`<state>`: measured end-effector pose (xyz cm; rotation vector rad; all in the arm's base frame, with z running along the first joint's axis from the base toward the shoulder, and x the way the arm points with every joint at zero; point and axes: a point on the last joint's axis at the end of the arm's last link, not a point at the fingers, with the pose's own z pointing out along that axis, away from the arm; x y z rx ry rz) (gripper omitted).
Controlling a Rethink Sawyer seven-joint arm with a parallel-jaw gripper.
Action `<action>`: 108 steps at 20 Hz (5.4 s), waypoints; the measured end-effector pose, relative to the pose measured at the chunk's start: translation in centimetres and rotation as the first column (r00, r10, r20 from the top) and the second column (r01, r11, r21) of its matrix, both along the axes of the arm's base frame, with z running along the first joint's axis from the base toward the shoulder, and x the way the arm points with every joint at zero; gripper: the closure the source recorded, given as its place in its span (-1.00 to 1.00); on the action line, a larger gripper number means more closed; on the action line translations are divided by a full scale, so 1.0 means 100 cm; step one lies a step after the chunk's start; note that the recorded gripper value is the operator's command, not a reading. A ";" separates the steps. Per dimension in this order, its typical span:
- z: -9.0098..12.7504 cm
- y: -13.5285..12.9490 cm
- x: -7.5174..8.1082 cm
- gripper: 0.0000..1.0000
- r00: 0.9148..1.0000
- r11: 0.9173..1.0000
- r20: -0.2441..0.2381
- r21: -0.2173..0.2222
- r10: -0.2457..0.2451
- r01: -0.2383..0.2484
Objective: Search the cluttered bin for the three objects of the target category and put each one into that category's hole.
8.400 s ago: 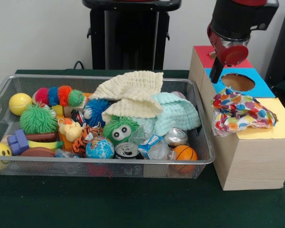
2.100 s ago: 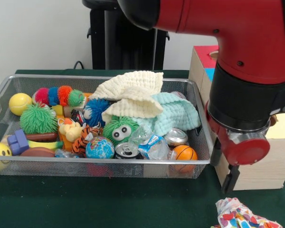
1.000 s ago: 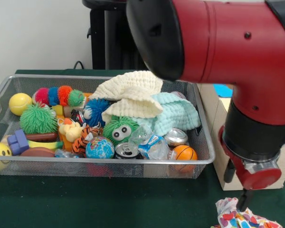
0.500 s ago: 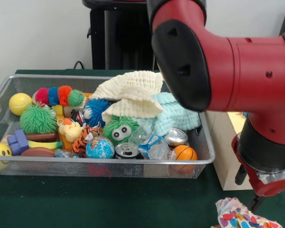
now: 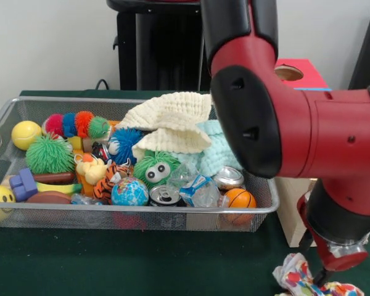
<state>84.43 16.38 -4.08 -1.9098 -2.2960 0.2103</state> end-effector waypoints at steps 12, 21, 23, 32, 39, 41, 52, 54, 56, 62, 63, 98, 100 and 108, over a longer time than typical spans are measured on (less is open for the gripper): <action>0.000 -0.051 0.022 1.00 0.992 0.992 -0.032 0.034 -0.123 0.124; 0.001 -0.051 0.031 1.00 0.991 0.991 -0.016 0.018 -0.133 0.133; 0.001 -0.045 0.032 1.00 0.991 0.991 -0.018 0.014 -0.131 0.131; 0.014 -0.028 0.031 1.00 0.995 0.995 -0.011 -0.035 -0.099 0.098; 0.094 -0.010 0.019 1.00 0.991 0.982 0.046 -0.138 -0.123 0.128; 0.130 -0.005 0.009 1.00 0.987 0.976 0.073 -0.153 -0.144 0.154; 0.249 -0.031 -0.026 1.00 0.961 0.973 0.231 -0.141 -0.149 0.185; 0.260 -0.046 -0.028 1.00 0.957 0.974 0.257 -0.140 -0.136 0.176; 0.266 -0.067 -0.029 1.00 0.957 0.977 0.273 -0.154 -0.101 0.147; 0.259 -0.100 -0.032 -1.00 0.968 0.980 0.249 -0.179 -0.042 0.089; 0.256 -0.103 -0.032 -1.00 0.969 0.980 0.243 -0.181 -0.037 0.083; 0.080 -0.077 0.019 -1.00 0.988 0.989 0.062 -0.054 0.143 -0.140; 0.077 -0.075 0.020 -1.00 0.987 0.989 0.065 -0.048 0.145 -0.142; 0.087 -0.074 0.036 -1.00 0.986 0.991 0.091 -0.020 0.137 -0.136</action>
